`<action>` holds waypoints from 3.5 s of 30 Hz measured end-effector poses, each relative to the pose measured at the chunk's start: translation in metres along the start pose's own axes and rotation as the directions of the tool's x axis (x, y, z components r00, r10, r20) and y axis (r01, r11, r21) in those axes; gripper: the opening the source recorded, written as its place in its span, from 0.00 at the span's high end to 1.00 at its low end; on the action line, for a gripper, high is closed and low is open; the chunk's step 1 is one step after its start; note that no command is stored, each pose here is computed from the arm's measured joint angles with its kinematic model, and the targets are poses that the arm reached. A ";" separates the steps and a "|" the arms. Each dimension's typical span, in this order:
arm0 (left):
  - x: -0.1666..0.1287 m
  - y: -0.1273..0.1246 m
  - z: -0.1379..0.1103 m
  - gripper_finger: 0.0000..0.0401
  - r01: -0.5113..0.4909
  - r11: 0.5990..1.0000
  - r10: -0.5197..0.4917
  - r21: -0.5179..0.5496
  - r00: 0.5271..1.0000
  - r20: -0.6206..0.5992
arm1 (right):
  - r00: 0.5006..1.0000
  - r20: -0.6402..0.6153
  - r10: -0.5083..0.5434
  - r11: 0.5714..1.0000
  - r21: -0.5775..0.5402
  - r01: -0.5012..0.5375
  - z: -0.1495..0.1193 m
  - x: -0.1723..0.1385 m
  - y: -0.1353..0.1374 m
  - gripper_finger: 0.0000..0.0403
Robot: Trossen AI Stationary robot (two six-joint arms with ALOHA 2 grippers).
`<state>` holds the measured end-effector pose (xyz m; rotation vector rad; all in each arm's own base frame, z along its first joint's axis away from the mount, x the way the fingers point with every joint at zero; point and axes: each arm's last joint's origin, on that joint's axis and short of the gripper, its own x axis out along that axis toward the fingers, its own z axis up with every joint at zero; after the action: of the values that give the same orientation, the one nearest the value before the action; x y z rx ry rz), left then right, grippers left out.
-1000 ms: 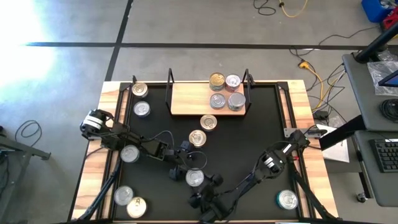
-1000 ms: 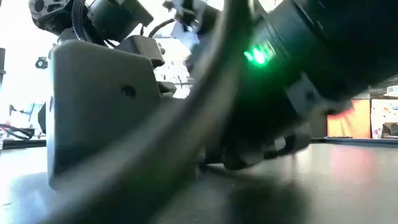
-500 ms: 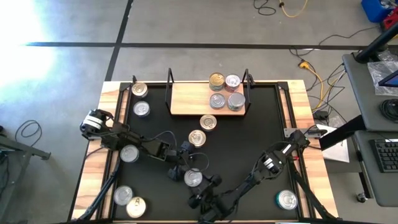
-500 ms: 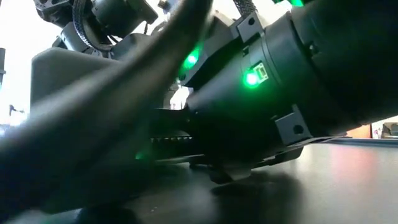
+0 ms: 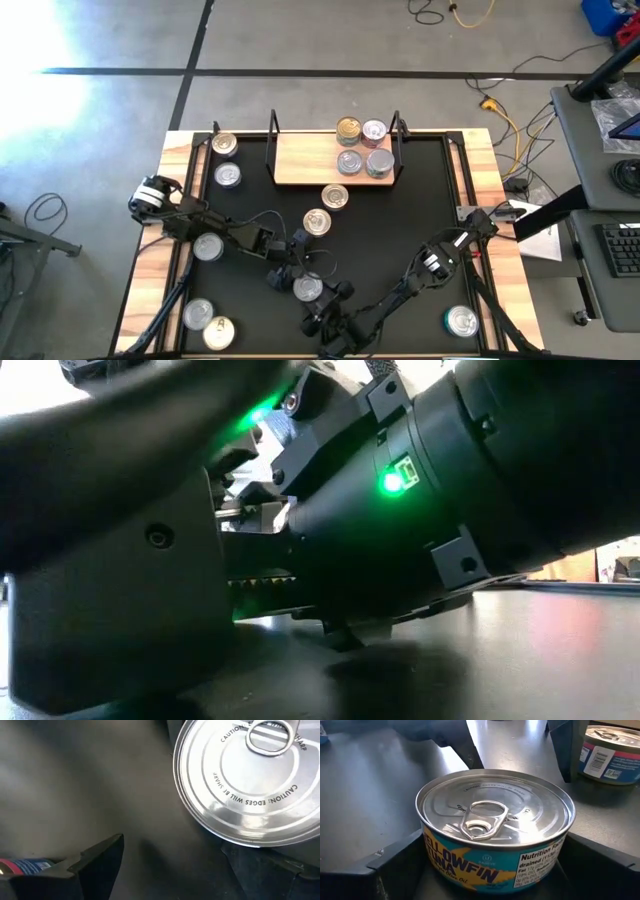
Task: Stack canned seafood by type on shelf
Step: Stack the yellow-blue tuna can on top of the other yellow-blue tuna can on the shelf
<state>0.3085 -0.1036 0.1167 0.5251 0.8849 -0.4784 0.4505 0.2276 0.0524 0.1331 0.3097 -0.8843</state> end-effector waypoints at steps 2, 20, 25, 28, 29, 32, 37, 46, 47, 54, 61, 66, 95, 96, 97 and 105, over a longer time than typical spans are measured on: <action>-0.002 0.002 0.000 0.16 -0.005 1.000 0.005 -0.028 1.000 0.006 | 1.000 -0.002 0.001 1.000 0.004 -0.001 0.000 -0.001 0.000 0.01; -0.012 0.005 -0.002 0.16 -0.022 0.986 0.024 -0.165 1.000 0.010 | 1.000 -0.026 0.010 0.999 -0.048 -0.012 0.001 0.000 0.000 0.01; -0.002 0.001 -0.005 0.16 0.029 0.997 -0.028 -0.066 0.999 0.015 | 1.000 -0.014 0.013 0.995 -0.095 -0.014 0.003 0.000 0.001 0.01; 0.001 -0.004 -0.004 0.16 0.038 0.999 -0.038 0.014 0.999 0.021 | 0.999 -0.026 0.033 0.989 -0.145 -0.037 0.008 -0.002 0.003 0.01; 0.002 -0.004 -0.004 0.16 0.042 0.999 -0.043 0.032 0.999 0.027 | 0.999 -0.035 0.040 0.987 -0.157 -0.045 0.009 -0.002 0.004 0.01; 0.002 -0.003 -0.003 0.16 0.040 0.998 -0.042 0.056 0.999 0.031 | 0.997 -0.060 0.052 0.985 -0.161 -0.061 0.013 -0.004 0.003 0.01; 0.002 0.001 -0.005 0.16 0.042 0.998 -0.044 0.048 0.998 0.036 | 0.995 -0.079 0.058 0.984 -0.161 -0.070 0.019 -0.005 0.003 0.05; -0.012 0.016 -0.006 0.16 -0.019 0.997 0.021 -0.072 0.999 0.034 | 0.991 -0.130 0.043 0.991 -0.123 -0.059 0.019 -0.004 -0.001 0.07; -0.016 0.020 -0.008 0.16 -0.033 0.995 0.036 -0.093 0.999 0.027 | 0.990 -0.135 0.039 0.991 -0.125 -0.056 0.019 -0.003 -0.002 0.07; -0.060 0.038 -0.038 0.16 -0.158 0.965 0.162 -0.212 0.987 0.001 | 0.987 -0.160 0.024 0.987 -0.155 -0.049 0.039 -0.001 -0.008 0.09; -0.108 0.038 -0.045 0.16 -0.291 0.907 0.325 -0.306 0.943 0.066 | 0.982 -0.189 -0.010 0.973 -0.228 -0.034 0.090 -0.002 -0.025 0.10; -0.131 0.049 -0.050 0.16 -0.289 0.849 0.373 -0.442 0.921 0.113 | 0.976 -0.217 -0.004 0.961 -0.270 -0.056 0.135 0.005 -0.040 0.10; -0.192 0.203 -0.045 0.16 -0.222 0.814 0.426 -0.537 0.856 0.292 | 0.946 -0.293 0.137 0.972 -0.143 -0.185 0.223 0.063 -0.296 0.09; -0.191 0.206 -0.043 0.16 -0.209 0.823 0.415 -0.528 0.857 0.307 | 0.941 -0.303 0.151 0.966 -0.156 -0.205 0.226 0.068 -0.302 0.09; -0.190 0.210 -0.040 0.17 -0.198 0.832 0.406 -0.519 0.855 0.324 | 0.937 -0.313 0.158 0.961 -0.168 -0.219 0.228 0.074 -0.308 0.09; -0.160 0.225 -0.042 0.21 -0.128 0.868 0.337 -0.480 0.862 0.379 | 0.923 -0.365 0.118 0.952 -0.223 -0.210 0.237 0.106 -0.345 0.09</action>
<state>0.3287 0.1237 0.2767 0.0862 0.4398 -0.1442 0.2952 -0.1245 0.2476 0.0715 0.7329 -0.6414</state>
